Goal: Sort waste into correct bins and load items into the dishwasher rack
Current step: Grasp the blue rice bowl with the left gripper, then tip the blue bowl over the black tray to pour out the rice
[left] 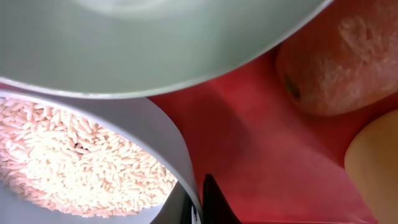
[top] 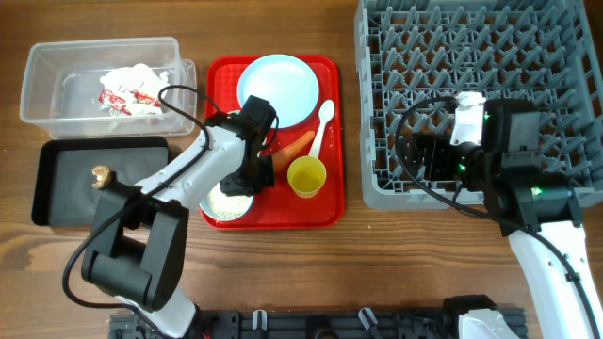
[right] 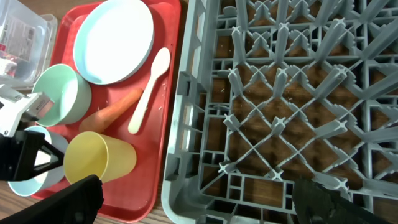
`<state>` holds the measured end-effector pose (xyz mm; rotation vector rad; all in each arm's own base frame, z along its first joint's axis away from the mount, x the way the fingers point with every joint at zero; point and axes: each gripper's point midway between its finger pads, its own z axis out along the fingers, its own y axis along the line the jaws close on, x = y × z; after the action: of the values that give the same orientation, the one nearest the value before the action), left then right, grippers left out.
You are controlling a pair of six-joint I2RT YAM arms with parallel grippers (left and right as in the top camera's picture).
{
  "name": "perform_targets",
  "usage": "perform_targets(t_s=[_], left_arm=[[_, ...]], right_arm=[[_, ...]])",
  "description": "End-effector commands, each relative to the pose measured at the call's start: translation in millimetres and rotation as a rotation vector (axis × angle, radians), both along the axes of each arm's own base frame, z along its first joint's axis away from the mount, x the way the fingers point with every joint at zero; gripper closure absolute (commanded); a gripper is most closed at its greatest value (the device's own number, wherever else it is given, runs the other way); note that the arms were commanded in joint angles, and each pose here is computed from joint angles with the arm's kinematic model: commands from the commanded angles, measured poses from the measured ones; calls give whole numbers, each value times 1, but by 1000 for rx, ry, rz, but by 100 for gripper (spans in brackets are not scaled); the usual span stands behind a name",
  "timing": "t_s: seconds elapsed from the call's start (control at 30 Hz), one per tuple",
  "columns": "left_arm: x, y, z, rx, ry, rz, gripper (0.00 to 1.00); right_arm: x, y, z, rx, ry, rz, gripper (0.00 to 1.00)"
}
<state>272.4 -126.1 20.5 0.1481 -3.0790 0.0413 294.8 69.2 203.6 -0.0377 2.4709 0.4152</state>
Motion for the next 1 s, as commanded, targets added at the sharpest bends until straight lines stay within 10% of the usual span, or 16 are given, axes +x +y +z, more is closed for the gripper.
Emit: perform_targets(t_s=[0.0,0.4,0.97], left_arm=[[-10,-7,7,-42,69,10,96],[55,30,123,-157,-97,142,96],[70,206,142,-896,-492,374,96]], right_arm=[[4,2,6,22,-9,-3,0],[4,2,6,22,-9,-3,0],[4,2,6,22,-9,-3,0]])
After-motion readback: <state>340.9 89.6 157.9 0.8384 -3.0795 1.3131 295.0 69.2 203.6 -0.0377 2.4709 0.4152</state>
